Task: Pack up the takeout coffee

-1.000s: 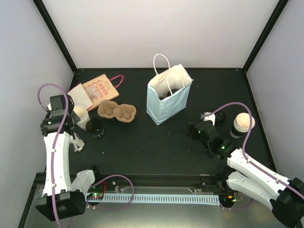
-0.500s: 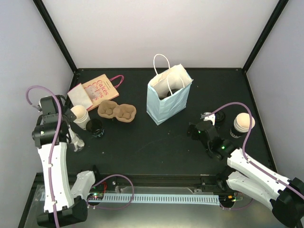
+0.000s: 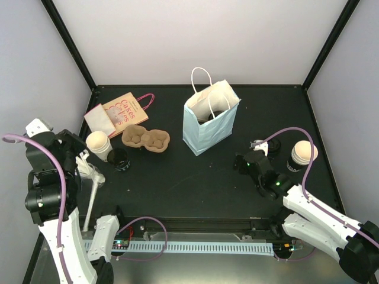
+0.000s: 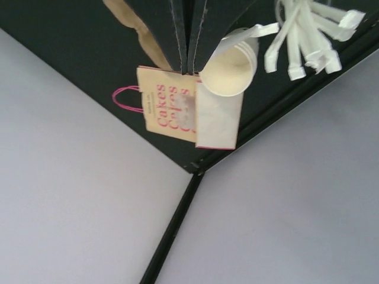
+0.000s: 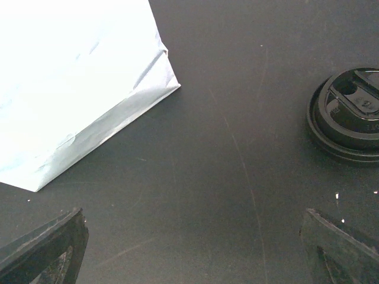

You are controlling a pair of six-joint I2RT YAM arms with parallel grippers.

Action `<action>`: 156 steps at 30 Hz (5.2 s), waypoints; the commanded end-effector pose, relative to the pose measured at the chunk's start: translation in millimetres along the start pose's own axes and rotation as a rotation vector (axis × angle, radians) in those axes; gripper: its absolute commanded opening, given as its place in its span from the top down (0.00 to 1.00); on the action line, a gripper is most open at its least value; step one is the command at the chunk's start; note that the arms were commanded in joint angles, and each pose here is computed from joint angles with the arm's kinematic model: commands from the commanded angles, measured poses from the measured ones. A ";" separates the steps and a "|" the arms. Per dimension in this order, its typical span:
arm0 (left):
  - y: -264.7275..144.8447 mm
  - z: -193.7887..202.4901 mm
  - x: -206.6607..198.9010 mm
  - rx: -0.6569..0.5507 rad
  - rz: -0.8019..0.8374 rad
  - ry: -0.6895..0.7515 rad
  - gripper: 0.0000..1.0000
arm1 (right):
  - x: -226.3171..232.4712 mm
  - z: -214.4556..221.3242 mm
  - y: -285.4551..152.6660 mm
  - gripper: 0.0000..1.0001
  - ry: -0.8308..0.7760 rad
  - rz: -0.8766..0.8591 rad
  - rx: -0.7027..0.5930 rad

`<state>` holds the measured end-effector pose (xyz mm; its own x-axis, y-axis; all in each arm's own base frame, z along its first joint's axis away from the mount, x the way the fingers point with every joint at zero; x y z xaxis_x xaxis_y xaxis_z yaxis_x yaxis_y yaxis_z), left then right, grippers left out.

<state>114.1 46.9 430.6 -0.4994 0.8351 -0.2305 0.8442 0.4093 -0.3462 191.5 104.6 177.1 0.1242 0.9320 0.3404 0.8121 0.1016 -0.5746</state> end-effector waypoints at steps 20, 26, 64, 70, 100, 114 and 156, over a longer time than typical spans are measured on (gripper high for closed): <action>27.3 26.9 -27.8 0.135 0.290 0.071 0.98 | 1.8 -3.2 1.4 0.00 0.021 -0.005 -0.022; 36.6 31.6 -34.6 0.199 0.341 0.103 0.98 | 2.0 -3.3 1.4 0.00 0.022 -0.006 -0.022; 19.9 -25.4 -203.9 -0.098 1.238 -0.037 0.98 | 0.6 -4.1 -0.2 0.00 0.027 -0.002 -0.031; 10.4 -34.3 -221.2 -0.150 1.268 -0.018 0.99 | 0.5 -4.3 -0.4 0.00 0.027 -0.001 -0.033; 35.5 21.0 -273.7 0.008 1.325 0.035 0.98 | 0.9 -4.0 0.1 0.00 0.023 -0.002 -0.029; 54.8 53.7 -303.4 0.121 1.364 0.040 0.98 | 1.4 -4.1 0.2 0.00 0.022 -0.005 -0.028; 41.6 159.1 -164.8 -0.095 1.130 0.527 0.01 | 2.7 -13.3 -4.3 0.00 -0.011 0.011 -0.066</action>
<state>204.2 -135.9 306.7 0.6370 0.7673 -0.0746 0.7424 -0.6366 -0.2089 191.6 104.4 177.0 0.1198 0.9364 0.3298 0.8125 0.0984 -0.5746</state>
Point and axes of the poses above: each gripper's point midway between its finger pads, its own y axis out along the fingers, its own x axis along the line the jaws close on, z = x × y, the point moved 8 cm from there along -y, back along the fingers, and after that the axes turned 11 degrees about y, right-handed, at the moved point
